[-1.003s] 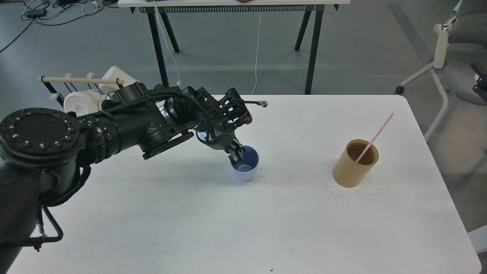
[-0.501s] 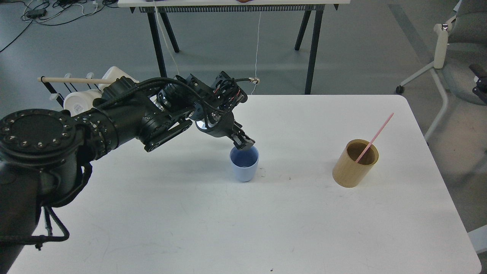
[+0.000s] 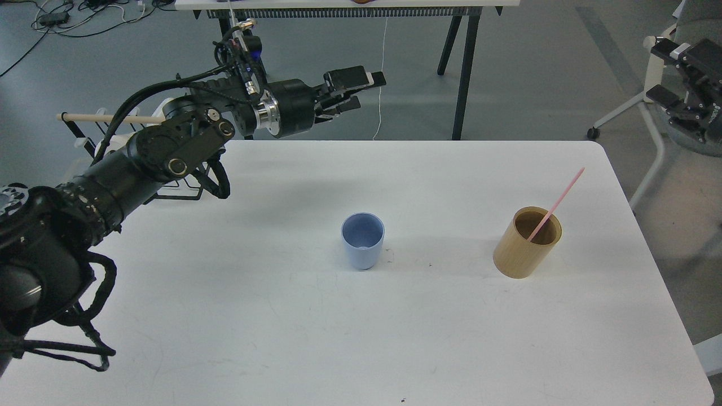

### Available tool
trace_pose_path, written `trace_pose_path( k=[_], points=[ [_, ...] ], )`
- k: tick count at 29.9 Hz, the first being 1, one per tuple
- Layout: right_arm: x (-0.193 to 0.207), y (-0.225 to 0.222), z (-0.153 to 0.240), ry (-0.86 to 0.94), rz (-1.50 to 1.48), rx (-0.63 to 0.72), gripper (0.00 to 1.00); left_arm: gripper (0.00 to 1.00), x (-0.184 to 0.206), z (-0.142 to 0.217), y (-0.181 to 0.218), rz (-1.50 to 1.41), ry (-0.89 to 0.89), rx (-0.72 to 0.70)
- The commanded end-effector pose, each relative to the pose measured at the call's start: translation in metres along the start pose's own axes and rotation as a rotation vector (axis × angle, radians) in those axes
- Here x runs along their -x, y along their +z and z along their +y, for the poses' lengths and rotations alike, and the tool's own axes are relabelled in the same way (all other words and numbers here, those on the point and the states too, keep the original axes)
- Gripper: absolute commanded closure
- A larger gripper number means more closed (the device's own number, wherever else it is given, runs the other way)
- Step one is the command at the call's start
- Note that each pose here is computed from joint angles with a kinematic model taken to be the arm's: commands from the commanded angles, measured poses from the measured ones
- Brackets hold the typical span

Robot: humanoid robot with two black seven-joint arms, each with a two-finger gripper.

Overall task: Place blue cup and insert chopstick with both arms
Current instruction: 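Open the left gripper and raise it away from the blue cup, then reach the right gripper to the pink straw in the tan cup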

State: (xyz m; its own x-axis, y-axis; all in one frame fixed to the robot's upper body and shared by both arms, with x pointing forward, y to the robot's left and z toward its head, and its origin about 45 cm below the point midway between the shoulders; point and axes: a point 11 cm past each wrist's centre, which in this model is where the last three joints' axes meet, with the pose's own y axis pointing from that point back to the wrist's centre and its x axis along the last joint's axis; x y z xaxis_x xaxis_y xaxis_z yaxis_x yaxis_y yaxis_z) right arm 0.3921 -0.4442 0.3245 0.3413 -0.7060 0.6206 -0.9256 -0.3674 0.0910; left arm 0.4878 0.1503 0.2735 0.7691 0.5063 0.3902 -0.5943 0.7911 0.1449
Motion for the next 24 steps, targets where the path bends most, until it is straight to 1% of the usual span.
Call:
trace_pose_path(
  k=[1,4,7,12,15,19,22,24],
  points=[
    [0.021,0.001,0.004,0.021,0.269,0.001,0.01,0.06,-0.023,0.016,0.007,0.218,0.140,0.130],
    [0.030,0.012,0.010,0.058,0.409,0.014,0.01,0.03,-0.037,0.030,0.006,0.369,0.234,0.214],
    [0.039,0.025,0.017,0.053,0.452,0.041,0.01,0.02,-0.043,0.043,0.005,0.458,0.275,0.268],
    [0.065,0.049,0.028,0.018,0.464,0.084,0.03,0.01,-0.033,0.050,-0.003,0.487,0.259,0.268],
    [0.095,0.060,0.023,-0.005,0.425,0.083,0.07,0.01,-0.028,0.053,-0.011,0.503,0.261,0.256],
    [0.120,0.073,0.014,-0.019,0.392,0.094,0.08,0.01,-0.024,0.055,-0.020,0.515,0.265,0.242],
    [0.133,0.080,0.009,-0.025,0.373,0.102,0.12,0.01,-0.024,0.057,-0.022,0.516,0.267,0.236],
    [0.140,0.081,0.006,-0.031,0.365,0.100,0.17,0.01,-0.026,0.061,-0.024,0.513,0.275,0.231]
  ],
)
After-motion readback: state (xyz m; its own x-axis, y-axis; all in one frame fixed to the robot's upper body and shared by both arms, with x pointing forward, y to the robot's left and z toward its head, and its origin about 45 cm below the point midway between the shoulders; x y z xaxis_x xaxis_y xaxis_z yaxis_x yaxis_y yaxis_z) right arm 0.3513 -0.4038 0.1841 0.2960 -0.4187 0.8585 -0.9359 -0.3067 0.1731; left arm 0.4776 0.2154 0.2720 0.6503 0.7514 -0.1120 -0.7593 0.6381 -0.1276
